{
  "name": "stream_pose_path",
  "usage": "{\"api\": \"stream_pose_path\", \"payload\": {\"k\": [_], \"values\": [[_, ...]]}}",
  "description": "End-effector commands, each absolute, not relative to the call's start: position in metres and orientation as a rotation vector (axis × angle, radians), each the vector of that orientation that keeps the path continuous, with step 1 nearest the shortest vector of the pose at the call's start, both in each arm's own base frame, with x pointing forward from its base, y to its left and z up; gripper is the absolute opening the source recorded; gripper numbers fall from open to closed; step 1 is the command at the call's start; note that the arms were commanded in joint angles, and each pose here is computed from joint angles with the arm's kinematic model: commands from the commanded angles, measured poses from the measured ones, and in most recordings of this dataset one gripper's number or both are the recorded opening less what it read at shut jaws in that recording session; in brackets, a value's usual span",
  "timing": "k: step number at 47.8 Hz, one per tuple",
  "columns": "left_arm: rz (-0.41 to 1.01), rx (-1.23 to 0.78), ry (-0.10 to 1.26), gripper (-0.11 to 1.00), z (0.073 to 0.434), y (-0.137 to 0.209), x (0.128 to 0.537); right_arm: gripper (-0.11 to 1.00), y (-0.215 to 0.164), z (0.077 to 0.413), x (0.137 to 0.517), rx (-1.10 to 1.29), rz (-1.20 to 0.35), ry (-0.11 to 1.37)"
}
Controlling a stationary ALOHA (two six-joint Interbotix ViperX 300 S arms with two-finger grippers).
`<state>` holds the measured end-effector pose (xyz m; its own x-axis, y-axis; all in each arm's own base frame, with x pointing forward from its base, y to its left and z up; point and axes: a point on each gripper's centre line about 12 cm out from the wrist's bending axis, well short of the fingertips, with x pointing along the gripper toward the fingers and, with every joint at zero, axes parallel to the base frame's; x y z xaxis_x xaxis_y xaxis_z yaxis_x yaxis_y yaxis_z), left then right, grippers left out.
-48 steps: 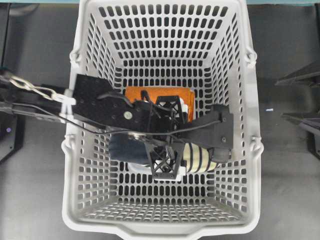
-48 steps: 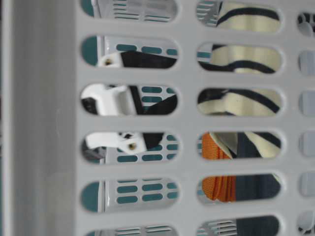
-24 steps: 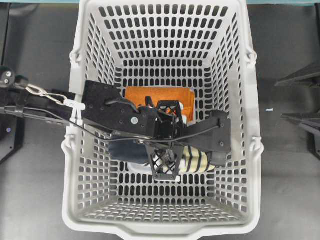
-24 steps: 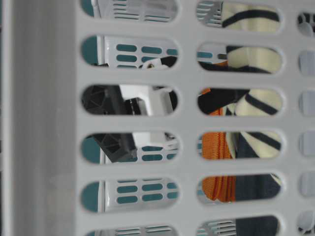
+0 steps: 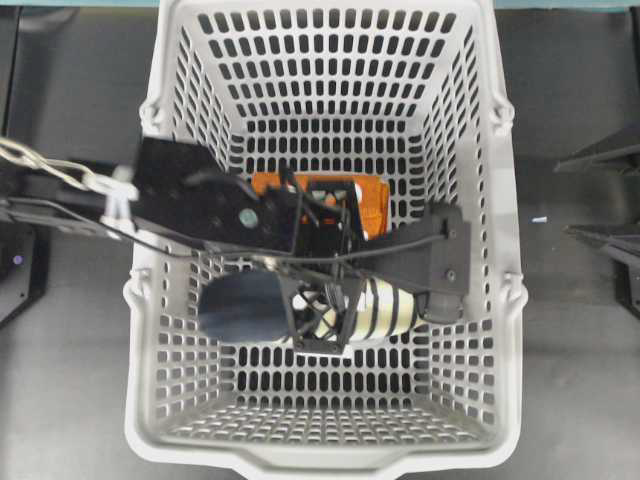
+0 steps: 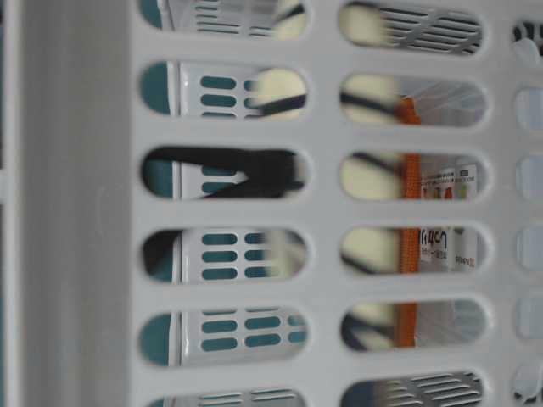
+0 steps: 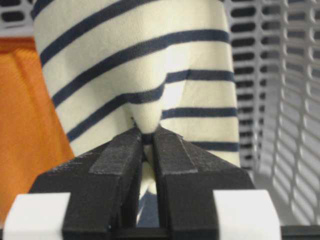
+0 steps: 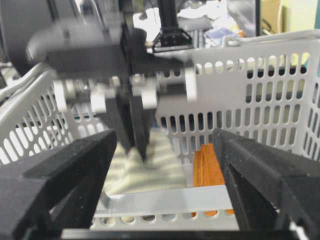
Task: Pick up the slipper from the shopping basket with the left arm.
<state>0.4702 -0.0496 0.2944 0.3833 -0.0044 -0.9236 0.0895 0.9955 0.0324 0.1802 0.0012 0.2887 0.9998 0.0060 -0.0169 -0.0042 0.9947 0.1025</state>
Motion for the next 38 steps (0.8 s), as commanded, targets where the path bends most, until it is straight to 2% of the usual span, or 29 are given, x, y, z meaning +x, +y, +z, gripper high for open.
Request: {"api": "stream_pose_path", "payload": {"k": [1,9,13,38], "values": [[-0.071,0.097,1.096,0.05,0.351,-0.049,0.463,0.74,0.001,0.293,0.182,0.110,0.005,0.008],[-0.093,0.132,1.018,0.05,0.405,-0.049,0.461,0.75,0.001,0.293,0.182,0.113,0.005,0.008],[-0.098,0.141,1.006,0.05,0.418,-0.049,0.462,0.75,0.001,0.293,0.182,0.113,0.005,0.008],[-0.112,0.166,1.041,0.05,0.414,-0.051,0.473,0.75,0.001,0.293,0.181,0.113,0.005,0.010]]}}
